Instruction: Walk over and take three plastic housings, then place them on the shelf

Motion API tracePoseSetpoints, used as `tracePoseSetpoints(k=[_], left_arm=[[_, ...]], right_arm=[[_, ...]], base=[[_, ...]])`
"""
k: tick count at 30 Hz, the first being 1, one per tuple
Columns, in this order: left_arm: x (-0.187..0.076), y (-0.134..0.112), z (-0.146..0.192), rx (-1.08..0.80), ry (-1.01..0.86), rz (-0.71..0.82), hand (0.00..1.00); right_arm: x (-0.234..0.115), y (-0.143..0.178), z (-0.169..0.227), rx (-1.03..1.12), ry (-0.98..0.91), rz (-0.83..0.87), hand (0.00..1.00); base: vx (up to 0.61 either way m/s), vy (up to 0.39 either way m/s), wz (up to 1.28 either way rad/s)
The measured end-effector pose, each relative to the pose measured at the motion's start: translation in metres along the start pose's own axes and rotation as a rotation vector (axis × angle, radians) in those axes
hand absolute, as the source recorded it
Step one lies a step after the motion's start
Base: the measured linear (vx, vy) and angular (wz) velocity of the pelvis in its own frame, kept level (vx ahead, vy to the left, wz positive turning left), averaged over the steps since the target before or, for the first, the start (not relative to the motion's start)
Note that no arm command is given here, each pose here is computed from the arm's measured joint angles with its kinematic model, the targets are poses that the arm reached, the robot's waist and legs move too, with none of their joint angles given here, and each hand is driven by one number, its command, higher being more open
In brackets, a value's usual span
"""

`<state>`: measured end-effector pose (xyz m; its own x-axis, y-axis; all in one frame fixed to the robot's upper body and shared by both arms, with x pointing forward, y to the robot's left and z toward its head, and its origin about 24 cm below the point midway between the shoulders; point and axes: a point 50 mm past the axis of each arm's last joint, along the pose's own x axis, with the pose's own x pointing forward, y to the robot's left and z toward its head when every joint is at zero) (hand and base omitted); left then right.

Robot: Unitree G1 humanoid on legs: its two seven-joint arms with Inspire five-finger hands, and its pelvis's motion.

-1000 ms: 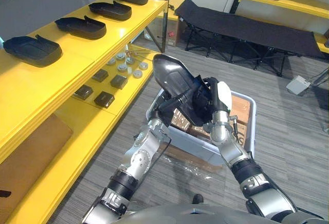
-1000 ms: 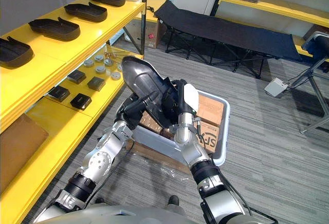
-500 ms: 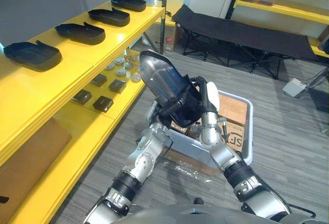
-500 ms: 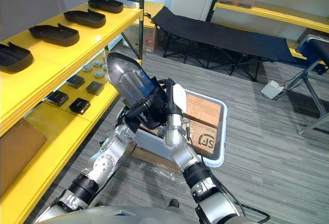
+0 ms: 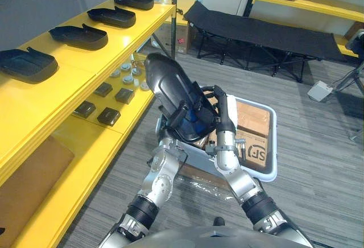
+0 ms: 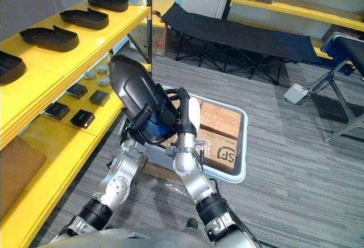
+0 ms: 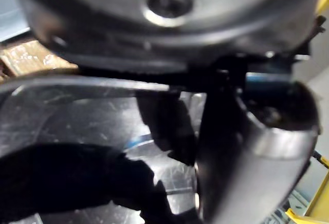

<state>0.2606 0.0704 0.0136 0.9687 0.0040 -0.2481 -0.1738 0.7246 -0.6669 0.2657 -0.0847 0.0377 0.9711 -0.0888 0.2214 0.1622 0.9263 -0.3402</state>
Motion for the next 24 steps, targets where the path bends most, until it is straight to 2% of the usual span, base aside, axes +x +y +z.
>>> tracePoseSetpoints(k=[2, 3, 7, 11, 17, 21, 24], left_arm=[[0.0, -0.001, 0.0, -0.003, -0.003, -0.001, 0.0], [0.0, -0.003, -0.001, -0.006, -0.008, -0.005, 0.0], [-0.002, -0.008, 0.003, 0.018, -0.069, 0.02, 0.0], [-0.002, -0.006, 0.039, 0.086, -0.302, 0.141, 0.0], [-0.016, -0.011, 0.081, 0.226, -0.598, 0.234, 0.0], [-0.029, 0.003, 0.103, 0.368, -0.76, 0.372, 0.0], [-0.038, 0.023, 0.106, 0.534, -0.808, 0.523, 0.0]], right_arm=[[0.0, 0.0, 0.0, 0.002, -0.002, -0.002, 0.0], [-0.001, -0.002, 0.001, 0.008, -0.005, -0.009, 1.0], [-0.007, -0.001, 0.001, 0.03, -0.02, -0.002, 1.0], [-0.028, 0.004, 0.0, 0.105, 0.013, 0.019, 1.0], [-0.024, -0.001, 0.019, 0.208, -0.042, -0.02, 1.0], [-0.022, -0.009, 0.018, 0.22, -0.039, -0.045, 1.0], [-0.023, -0.02, 0.03, 0.295, -0.063, -0.092, 1.0]], base=[[-0.02, 0.009, -0.06], [-0.02, 0.009, -0.04], [0.0, 0.001, -0.01], [0.01, 0.004, -0.06], [0.0, 0.0, 0.0], [0.0, 0.001, 0.01], [-0.01, 0.002, 0.03]])
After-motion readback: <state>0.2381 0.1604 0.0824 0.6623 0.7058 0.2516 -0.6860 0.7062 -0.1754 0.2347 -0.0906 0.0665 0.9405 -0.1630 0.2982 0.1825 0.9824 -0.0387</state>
